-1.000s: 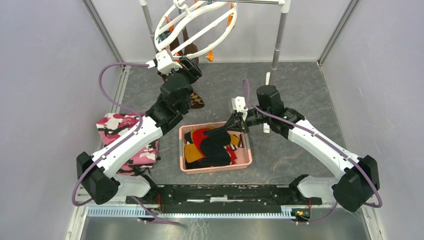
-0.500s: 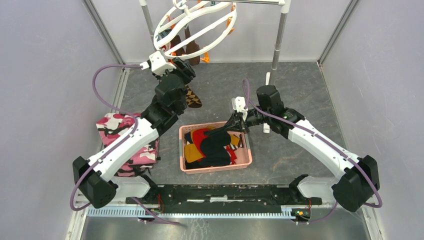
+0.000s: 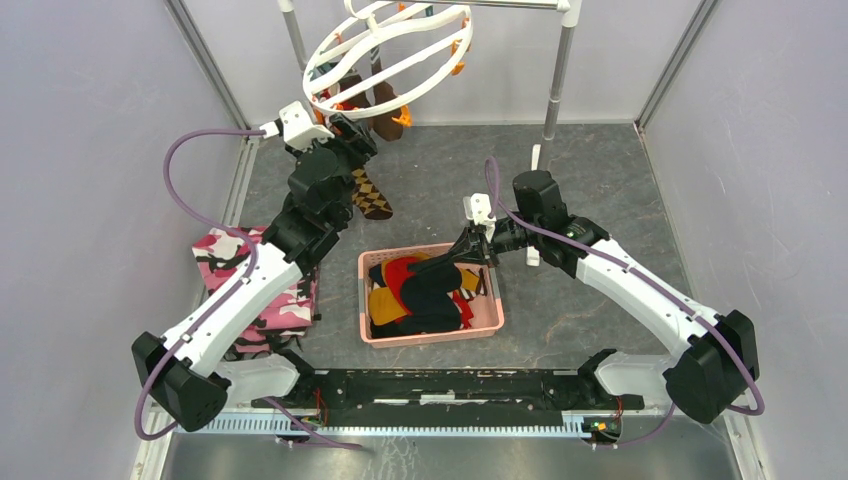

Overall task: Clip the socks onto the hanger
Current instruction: Open the clamp at the hanger.

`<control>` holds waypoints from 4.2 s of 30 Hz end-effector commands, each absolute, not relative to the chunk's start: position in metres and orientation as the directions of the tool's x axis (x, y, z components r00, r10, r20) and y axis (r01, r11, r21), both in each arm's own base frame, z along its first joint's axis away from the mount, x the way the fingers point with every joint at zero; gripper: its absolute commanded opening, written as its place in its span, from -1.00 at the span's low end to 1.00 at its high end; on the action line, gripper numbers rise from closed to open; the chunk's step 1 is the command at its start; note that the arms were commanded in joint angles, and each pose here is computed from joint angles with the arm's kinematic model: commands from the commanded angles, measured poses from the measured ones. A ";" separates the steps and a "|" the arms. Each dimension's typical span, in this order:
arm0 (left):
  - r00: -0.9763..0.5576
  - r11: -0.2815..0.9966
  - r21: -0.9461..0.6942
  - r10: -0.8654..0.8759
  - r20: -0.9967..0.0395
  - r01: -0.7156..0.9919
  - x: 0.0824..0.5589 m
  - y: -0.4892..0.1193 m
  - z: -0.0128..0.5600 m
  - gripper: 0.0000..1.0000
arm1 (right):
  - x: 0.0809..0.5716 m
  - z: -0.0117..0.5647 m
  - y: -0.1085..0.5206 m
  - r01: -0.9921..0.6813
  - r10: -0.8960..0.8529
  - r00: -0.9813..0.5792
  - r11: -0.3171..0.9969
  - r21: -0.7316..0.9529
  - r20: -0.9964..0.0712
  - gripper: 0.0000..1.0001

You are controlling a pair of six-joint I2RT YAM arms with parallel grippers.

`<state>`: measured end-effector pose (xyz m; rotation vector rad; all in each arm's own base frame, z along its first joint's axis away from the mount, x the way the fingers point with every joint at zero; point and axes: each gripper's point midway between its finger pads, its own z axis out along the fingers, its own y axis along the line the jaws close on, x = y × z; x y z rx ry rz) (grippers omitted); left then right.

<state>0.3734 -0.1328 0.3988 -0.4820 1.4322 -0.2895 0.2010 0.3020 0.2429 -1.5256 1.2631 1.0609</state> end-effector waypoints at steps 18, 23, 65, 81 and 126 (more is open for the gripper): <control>0.027 0.892 -0.451 -0.451 -0.892 0.012 0.360 -0.135 0.396 0.60 | 0.200 0.249 0.304 -0.984 -0.225 0.135 -0.141 -0.105 -0.965 -1.00; -0.008 0.884 -0.466 -0.466 -0.885 0.039 0.361 -0.139 0.392 0.62 | 0.200 0.248 0.304 -0.985 -0.225 0.132 -0.141 -0.102 -0.965 -1.00; -0.067 0.786 -0.520 -0.530 -0.845 0.336 0.333 -0.137 0.416 0.64 | 0.199 0.248 0.301 -0.984 -0.221 0.129 -0.152 -0.097 -0.967 -1.00; -0.087 0.893 -0.448 -0.451 -0.888 -0.048 0.305 -0.168 0.432 0.69 | 0.197 0.248 0.301 -0.983 -0.224 0.118 -0.167 -0.081 -0.967 -1.00; 0.001 0.904 -0.220 -0.236 -0.972 -0.366 0.369 -0.165 0.406 0.31 | 0.198 0.245 0.298 -0.981 -0.231 0.103 -0.183 -0.061 -0.968 -1.00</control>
